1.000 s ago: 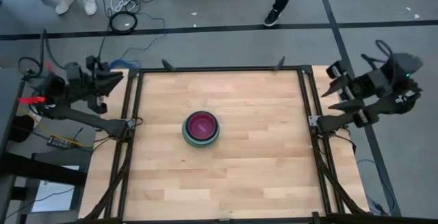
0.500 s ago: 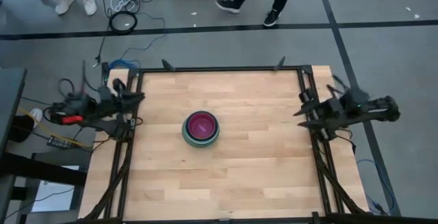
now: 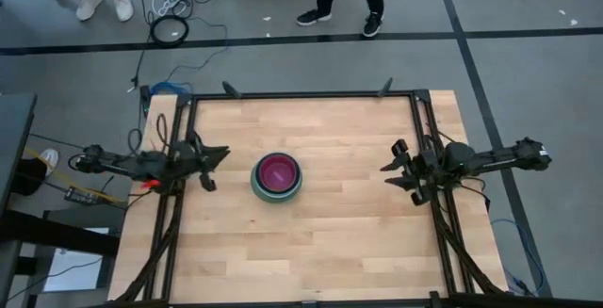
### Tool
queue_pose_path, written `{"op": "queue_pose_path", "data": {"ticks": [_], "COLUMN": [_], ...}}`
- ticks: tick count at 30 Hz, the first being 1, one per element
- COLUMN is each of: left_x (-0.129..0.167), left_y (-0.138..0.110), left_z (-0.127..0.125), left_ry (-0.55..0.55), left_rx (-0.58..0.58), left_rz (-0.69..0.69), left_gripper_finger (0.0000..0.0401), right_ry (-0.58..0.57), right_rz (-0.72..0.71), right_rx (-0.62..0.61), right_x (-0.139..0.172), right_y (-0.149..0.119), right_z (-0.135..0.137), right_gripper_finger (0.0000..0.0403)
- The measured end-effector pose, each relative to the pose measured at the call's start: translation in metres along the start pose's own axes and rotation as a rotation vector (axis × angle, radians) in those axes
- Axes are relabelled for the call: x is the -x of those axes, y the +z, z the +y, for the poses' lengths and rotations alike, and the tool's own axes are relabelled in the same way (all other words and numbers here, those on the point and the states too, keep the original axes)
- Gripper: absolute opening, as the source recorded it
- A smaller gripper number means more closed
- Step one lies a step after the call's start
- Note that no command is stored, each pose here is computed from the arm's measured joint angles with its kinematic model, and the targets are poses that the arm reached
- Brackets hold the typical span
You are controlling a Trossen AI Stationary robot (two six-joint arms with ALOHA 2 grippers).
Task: Nest bowls inside each other
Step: Return to Home Position
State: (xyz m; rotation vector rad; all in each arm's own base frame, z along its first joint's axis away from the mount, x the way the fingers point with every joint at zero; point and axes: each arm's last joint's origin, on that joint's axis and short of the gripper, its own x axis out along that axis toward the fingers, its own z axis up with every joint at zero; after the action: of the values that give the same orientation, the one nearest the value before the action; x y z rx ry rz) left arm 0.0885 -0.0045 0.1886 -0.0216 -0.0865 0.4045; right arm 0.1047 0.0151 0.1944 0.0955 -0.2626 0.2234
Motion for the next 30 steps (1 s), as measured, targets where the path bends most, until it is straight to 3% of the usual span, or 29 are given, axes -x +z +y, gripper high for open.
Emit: {"op": "queue_pose_path", "data": {"ticks": [3, 11, 20, 30], "left_x": [-0.002, -0.001, -0.001, -0.001], "left_y": [-0.016, -0.019, -0.019, -0.019], "left_z": [0.000, 0.006, 0.006, 0.006], "left_ry": [0.061, 0.281, 0.293, 0.291], "left_rx": [-0.022, -0.164, -0.092, -0.088], "left_rz": [0.022, 0.060, 0.050, 0.049], "left_gripper_finger": [0.0063, 0.0063, 0.0063, 0.0063], "right_ry": [-0.022, -0.216, -0.215, -0.214], "right_rz": [0.021, 0.136, 0.165, 0.164], "right_rx": [0.023, 0.066, -0.032, -0.031], "right_x": [0.000, 0.000, -0.001, -0.001], "right_y": [-0.002, -0.014, -0.018, -0.018], "right_z": [-0.002, -0.013, -0.013, -0.013], "right_gripper_finger": [0.0143, 0.0142, 0.0142, 0.0143]}}
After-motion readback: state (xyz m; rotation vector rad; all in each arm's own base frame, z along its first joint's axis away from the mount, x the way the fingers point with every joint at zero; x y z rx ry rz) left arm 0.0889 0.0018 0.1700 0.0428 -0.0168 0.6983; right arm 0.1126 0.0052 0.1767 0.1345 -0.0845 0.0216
